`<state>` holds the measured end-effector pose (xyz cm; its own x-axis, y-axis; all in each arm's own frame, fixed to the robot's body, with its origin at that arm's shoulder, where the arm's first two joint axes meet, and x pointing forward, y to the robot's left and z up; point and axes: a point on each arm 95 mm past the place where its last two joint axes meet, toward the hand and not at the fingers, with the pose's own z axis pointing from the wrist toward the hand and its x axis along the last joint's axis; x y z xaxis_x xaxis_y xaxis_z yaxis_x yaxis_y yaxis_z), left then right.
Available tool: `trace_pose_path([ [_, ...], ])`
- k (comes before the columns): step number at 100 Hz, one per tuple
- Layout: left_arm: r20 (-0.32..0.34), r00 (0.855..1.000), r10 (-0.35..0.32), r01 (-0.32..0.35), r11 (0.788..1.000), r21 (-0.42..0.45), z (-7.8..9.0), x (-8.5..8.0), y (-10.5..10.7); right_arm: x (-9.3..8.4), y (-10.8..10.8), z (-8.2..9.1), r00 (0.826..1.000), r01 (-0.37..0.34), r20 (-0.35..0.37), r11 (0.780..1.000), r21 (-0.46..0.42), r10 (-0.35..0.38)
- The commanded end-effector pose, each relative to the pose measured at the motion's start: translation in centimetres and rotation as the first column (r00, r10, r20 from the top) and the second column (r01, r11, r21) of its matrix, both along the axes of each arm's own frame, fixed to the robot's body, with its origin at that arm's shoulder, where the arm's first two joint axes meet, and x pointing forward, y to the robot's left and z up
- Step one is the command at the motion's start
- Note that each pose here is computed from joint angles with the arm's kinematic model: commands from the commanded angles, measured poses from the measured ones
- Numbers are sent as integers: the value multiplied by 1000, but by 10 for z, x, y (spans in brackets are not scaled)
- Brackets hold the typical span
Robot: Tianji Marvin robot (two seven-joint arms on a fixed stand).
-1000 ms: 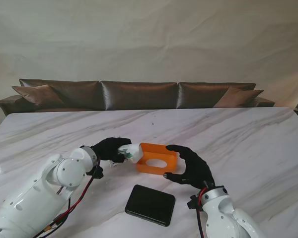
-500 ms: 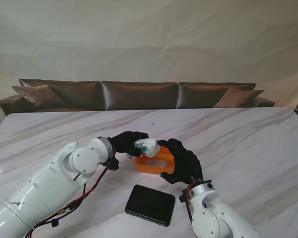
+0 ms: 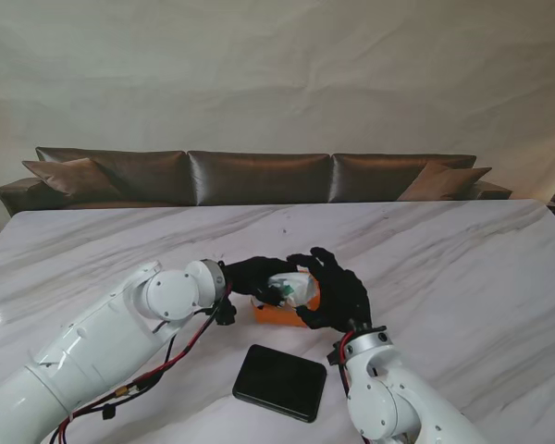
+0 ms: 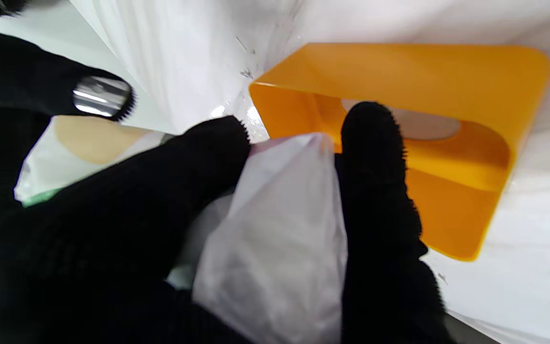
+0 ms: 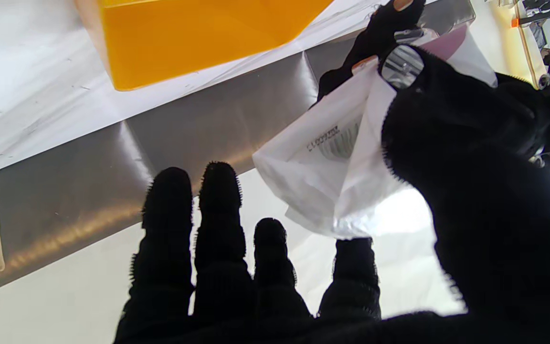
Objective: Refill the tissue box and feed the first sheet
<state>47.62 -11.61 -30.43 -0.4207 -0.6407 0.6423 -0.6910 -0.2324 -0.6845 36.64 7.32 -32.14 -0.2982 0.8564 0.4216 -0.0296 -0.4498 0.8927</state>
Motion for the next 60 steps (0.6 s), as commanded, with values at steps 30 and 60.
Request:
trace_pose_path([
  [30,-26,999,-43,42,998,-54,4,0,-10,-1,7,-4,1000,16,-3,998,60,-16],
  [60,13,999,-37,38,995,-94,6,-1,-12,-6,4,9,998,55,5,995,88,-55],
])
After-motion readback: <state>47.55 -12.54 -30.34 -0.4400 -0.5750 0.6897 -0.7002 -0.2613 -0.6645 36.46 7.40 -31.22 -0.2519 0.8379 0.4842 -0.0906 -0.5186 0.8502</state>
